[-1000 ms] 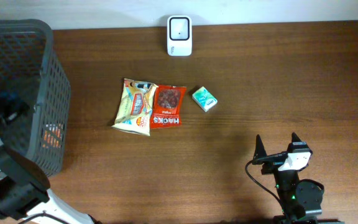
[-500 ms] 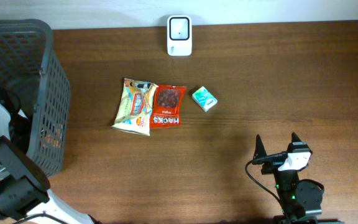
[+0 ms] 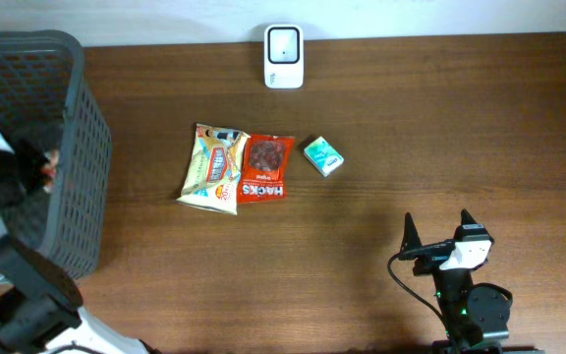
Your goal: Scan the item barcode
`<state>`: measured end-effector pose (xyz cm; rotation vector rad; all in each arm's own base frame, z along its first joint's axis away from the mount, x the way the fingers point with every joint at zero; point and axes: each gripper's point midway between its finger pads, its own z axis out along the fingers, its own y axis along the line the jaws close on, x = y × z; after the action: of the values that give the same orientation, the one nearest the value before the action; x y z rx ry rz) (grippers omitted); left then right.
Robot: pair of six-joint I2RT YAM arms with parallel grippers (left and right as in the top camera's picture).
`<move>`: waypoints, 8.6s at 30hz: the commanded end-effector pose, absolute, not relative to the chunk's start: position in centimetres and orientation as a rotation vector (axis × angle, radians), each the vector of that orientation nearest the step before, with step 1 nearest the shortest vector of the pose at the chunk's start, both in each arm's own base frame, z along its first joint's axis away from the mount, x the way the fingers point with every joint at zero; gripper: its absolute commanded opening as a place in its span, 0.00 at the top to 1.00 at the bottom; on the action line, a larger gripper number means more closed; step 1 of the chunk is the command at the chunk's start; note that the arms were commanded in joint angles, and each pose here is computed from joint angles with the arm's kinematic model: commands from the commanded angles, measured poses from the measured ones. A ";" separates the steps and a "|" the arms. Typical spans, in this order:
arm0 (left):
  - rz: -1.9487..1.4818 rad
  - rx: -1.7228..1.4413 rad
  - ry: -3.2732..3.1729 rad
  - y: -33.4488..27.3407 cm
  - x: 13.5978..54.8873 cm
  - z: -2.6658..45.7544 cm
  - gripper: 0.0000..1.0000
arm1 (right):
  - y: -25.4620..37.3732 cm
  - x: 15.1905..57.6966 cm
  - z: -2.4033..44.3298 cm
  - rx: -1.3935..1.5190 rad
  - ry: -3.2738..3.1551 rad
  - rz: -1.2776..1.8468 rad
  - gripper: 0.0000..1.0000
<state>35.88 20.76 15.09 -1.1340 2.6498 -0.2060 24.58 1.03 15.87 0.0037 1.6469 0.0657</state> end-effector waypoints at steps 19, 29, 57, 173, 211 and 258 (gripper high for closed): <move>-1.294 -0.044 2.169 -7.3 32.4 43.0 1.00 | 0.7 24.6 15.5 0.015 1.653 0.054 0.02; -0.516 -0.174 2.446 -12.2 38.0 34.7 1.00 | 0.7 24.6 15.5 0.015 1.653 0.054 0.02; 0.000 0.013 2.685 -16.8 42.2 28.1 0.01 | 0.7 24.6 15.5 0.015 1.653 0.054 0.01; 0.211 -0.861 2.252 17.7 33.7 40.7 0.01 | 15.2 41.9 -1.6 -0.301 2.869 -0.023 0.76; 0.211 -0.861 2.252 17.7 33.7 40.7 0.01 | 3.6 37.7 2.9 0.605 3.029 0.582 0.23; 0.211 -0.861 2.252 17.7 33.7 40.7 0.01 | 26.0 37.3 12.4 -0.444 2.305 1.880 0.96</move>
<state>34.20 17.71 39.92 -0.8591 2.2793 0.2012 35.06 26.09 15.09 -0.7269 2.0165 2.0169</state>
